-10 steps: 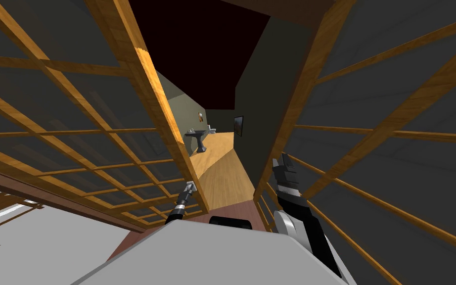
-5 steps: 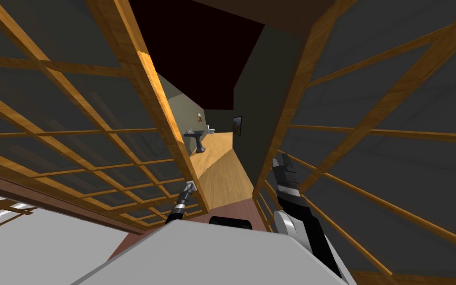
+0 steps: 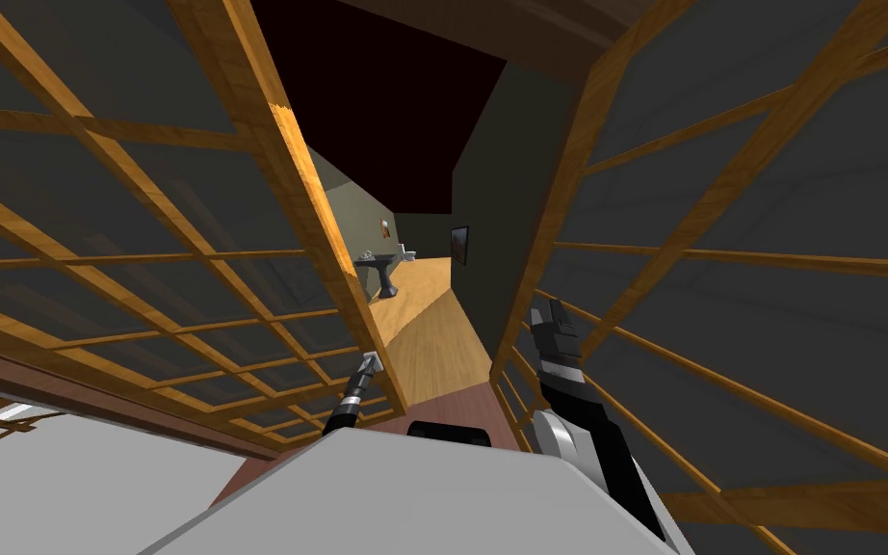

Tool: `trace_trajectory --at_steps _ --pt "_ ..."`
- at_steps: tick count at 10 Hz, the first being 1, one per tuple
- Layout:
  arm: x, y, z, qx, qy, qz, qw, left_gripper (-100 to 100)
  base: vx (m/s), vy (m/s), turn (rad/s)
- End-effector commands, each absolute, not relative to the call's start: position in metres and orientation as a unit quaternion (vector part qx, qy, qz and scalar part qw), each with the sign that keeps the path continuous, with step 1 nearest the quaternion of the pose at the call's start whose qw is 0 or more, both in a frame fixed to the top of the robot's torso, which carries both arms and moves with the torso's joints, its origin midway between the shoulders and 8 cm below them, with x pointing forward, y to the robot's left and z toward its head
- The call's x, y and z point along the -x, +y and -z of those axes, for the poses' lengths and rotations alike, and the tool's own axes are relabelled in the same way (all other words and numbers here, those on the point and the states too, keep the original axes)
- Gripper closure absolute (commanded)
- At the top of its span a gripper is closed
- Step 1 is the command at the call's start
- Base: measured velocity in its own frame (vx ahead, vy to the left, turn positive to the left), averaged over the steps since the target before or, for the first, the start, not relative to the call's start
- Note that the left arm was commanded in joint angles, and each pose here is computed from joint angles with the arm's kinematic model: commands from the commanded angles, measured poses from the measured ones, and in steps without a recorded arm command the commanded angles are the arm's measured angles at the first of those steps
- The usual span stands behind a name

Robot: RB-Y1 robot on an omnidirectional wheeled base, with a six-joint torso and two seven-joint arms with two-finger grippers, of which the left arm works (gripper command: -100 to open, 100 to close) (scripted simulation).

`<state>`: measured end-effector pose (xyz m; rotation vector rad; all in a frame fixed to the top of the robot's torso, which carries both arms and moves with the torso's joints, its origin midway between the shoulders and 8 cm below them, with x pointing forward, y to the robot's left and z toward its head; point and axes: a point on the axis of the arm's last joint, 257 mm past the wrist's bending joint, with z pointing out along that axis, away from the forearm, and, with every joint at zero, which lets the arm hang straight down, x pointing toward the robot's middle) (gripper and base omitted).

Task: Pull the door open

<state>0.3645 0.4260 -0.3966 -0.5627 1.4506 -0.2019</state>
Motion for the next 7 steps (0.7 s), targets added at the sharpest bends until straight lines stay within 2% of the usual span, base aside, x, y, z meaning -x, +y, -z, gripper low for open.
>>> trace_trajectory --at_steps 1,7 --pt "-0.3642 0.4264 0.3986 0.275 0.646 0.109 0.704 100 -0.034 0.01 -0.049" --pt "-0.367 0.4312 0.3983 0.332 0.618 0.161 0.695 100 -0.037 0.01 -0.05"
